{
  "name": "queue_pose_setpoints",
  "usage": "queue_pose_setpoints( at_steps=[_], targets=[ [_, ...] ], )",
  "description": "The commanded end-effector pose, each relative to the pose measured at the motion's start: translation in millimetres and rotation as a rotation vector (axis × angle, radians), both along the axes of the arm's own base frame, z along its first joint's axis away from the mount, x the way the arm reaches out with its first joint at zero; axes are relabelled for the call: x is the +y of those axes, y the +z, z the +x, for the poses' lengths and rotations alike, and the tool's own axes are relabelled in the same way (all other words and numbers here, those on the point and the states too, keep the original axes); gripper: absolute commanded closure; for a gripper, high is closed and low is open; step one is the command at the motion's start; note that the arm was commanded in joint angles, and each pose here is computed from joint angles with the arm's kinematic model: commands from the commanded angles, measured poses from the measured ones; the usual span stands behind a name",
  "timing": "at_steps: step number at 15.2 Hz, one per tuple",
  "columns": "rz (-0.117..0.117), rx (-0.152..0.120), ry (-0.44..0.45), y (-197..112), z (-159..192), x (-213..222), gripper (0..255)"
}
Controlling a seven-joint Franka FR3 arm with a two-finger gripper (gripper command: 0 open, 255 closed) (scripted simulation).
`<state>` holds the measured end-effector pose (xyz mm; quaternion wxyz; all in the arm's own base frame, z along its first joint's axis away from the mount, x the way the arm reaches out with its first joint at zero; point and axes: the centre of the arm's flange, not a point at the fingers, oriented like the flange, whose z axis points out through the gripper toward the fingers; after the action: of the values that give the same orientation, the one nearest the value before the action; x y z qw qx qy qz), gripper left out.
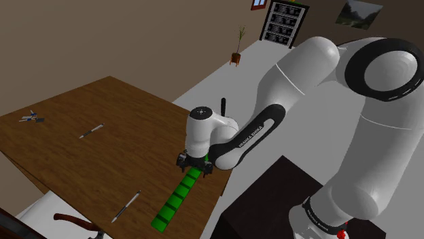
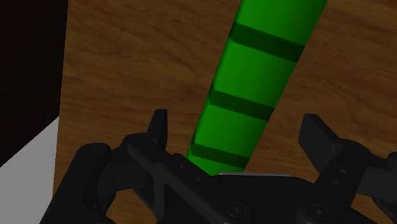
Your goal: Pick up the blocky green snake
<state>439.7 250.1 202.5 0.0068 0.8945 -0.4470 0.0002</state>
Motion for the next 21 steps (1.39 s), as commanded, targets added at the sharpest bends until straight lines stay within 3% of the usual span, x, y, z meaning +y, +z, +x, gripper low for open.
queue_pose_setpoints(
  at_steps=[1, 10, 11, 21],
  targets=[
    [-0.002, 0.0, -0.034, -15, 8, 6, 0],
    [-0.002, 0.0, -0.034, -55, 8, 6, 0],
    [-0.002, 0.0, -0.034, -55, 9, 6, 255],
    [-0.002, 0.0, -0.034, -50, 8, 6, 255]
  ],
)
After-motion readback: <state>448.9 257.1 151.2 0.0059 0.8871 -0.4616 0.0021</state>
